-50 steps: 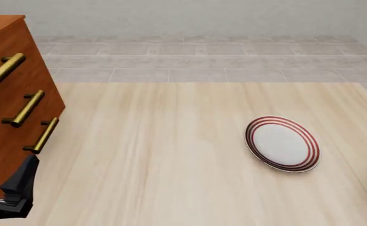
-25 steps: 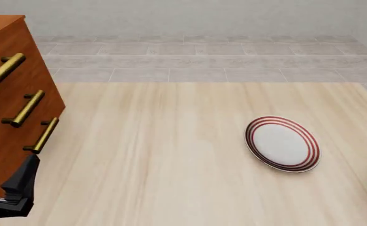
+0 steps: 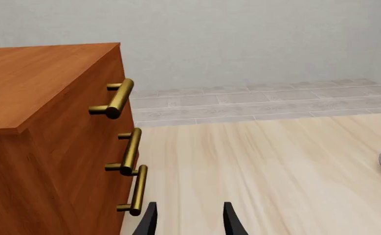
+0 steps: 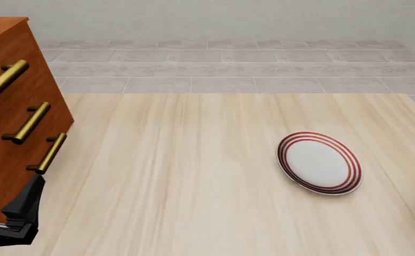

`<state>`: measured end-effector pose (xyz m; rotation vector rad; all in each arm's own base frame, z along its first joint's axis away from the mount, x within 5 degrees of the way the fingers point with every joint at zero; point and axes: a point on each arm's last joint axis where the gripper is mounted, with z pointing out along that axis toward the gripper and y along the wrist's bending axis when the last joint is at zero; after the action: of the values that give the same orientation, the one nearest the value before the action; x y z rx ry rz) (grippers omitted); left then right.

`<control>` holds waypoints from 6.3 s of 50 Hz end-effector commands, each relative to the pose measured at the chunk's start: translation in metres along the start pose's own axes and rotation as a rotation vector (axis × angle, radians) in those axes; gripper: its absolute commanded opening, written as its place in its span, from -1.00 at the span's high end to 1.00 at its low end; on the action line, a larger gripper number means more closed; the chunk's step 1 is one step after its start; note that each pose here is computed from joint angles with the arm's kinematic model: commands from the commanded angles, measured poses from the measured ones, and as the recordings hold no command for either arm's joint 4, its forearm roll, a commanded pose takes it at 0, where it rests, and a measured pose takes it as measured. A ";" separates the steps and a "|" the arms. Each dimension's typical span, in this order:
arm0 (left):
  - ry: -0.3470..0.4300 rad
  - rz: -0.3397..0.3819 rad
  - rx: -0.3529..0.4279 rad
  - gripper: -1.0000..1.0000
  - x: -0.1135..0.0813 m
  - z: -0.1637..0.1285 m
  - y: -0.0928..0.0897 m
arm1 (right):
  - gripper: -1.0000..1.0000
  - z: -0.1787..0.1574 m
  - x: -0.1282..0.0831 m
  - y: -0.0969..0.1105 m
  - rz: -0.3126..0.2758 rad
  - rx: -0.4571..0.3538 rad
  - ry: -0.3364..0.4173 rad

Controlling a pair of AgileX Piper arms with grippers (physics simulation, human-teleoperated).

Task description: Put the bowl on top of the cabinet.

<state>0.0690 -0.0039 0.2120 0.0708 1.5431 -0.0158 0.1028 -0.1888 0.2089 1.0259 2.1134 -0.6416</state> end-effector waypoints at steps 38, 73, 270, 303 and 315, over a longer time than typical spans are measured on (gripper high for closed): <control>-0.002 0.006 0.000 -1.00 0.000 0.001 0.000 | -1.00 0.047 0.051 0.012 -0.016 -0.032 0.118; 0.001 0.004 0.001 -1.00 0.000 0.000 0.000 | 1.00 0.033 0.043 0.014 -0.020 -0.037 0.086; -0.023 -0.046 0.033 -1.00 -0.001 -0.004 -0.002 | 1.00 -0.225 -0.022 0.363 -0.722 -1.263 -0.413; -0.033 -0.048 0.039 -1.00 -0.001 -0.007 -0.002 | 1.00 -0.272 0.014 0.402 -0.810 -1.406 -0.442; -0.041 -0.055 0.039 -1.00 -0.002 -0.008 -0.002 | 1.00 -0.280 0.030 0.418 -0.836 -1.438 -0.437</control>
<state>0.0621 -0.0059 0.2132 0.0626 1.5096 -0.0865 0.3264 0.2319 0.3133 -0.7237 1.8287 0.3145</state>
